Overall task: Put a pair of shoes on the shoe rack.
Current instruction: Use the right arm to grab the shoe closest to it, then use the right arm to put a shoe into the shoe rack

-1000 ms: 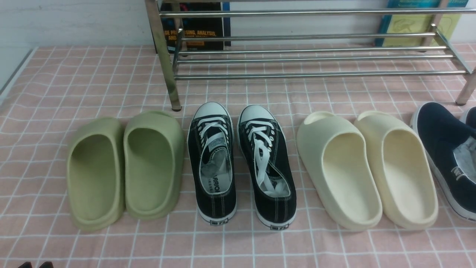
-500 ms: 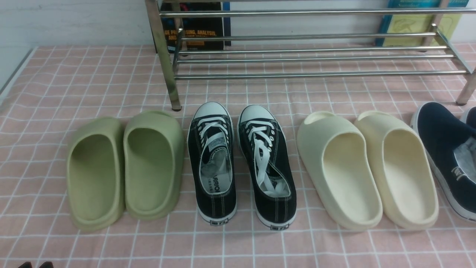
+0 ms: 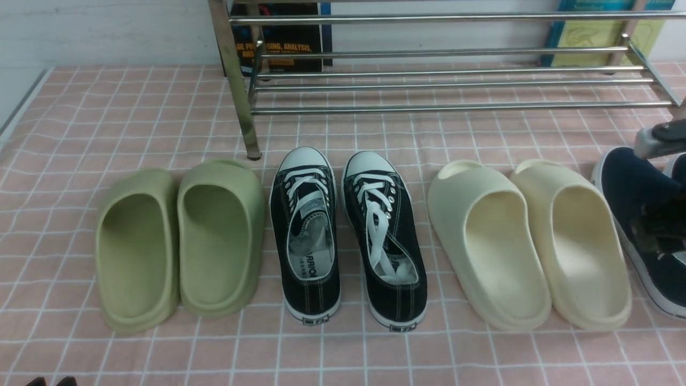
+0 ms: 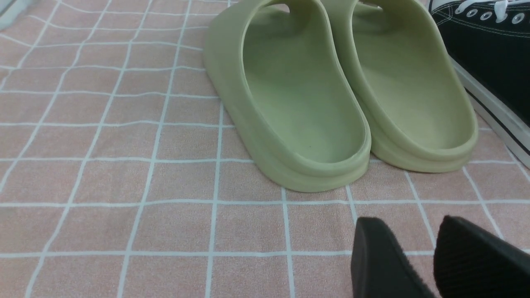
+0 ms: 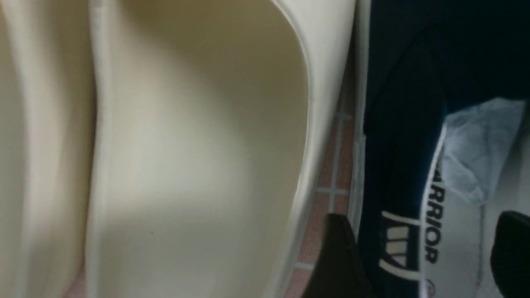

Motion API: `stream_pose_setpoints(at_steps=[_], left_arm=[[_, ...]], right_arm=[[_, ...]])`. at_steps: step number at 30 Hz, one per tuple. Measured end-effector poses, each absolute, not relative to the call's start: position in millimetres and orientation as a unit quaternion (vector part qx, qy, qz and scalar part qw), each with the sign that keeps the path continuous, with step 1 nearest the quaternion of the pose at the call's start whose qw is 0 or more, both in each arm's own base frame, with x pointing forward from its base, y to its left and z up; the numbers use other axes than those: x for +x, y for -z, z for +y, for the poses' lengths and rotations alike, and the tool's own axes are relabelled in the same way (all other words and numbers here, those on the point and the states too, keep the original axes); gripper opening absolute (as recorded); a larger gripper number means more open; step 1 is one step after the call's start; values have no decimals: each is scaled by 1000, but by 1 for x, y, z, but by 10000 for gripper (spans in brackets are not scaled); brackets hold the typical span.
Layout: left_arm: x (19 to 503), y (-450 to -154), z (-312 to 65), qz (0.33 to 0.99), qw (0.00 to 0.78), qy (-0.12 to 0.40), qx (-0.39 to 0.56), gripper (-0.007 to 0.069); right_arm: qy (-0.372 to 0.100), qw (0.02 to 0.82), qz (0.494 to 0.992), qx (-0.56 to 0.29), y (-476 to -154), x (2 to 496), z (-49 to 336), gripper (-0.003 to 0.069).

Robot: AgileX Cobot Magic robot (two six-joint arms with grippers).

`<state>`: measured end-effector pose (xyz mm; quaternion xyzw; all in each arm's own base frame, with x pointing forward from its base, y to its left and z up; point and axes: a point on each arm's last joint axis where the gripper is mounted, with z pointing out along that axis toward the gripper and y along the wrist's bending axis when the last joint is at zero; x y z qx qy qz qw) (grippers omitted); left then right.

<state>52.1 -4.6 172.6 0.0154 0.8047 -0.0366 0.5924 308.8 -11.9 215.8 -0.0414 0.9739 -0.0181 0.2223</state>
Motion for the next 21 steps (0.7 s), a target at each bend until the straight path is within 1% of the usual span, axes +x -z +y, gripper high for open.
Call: stream_pose_setpoints(at_steps=[1,2,3,4,5,7,8,9,10,12,14,19,20,21], left_arm=[[52,-173,-5,805,592,37,15,239],[52,-173,-5,805,592,37,15,239],[52,-173,-5,805,592,37,15,239],[52,-173,-5,805,592,37,15,239],[52,-173,-5,805,592,37,15,239],[52,-173,-5,805,592,37,15,239],[52,-173,-5,805,592,37,15,239],[52,-173,-5,805,592,37,15,239],[52,-173,-5,805,592,37,15,239],[52,-173,-5,805,592,37,15,239],[52,-173,-5,805,592,37,15,239],[52,-173,-5,805,592,37,15,239],[52,-173,-5,805,592,37,15,239],[52,-173,-5,805,592,37,15,239]], right_arm=[[17,215,976,-39,-210,311,-12,461],[15,199,979,-34,-198,315,-12,423],[14,191,981,-32,-192,316,-12,377],[13,190,981,-32,-191,316,-12,367],[15,182,983,-31,-185,318,-13,283],[17,179,983,-33,-183,319,-13,158],[17,180,983,-33,-184,319,-13,158],[18,183,982,-34,-186,319,-13,62],[18,187,982,-34,-188,318,-13,31],[19,191,981,-34,-194,317,-13,24],[19,201,979,-33,-208,316,-13,25],[12,278,959,-45,-261,327,-11,25],[12,285,957,-49,-265,329,-10,25],[2,309,949,-65,-278,337,-5,25]])
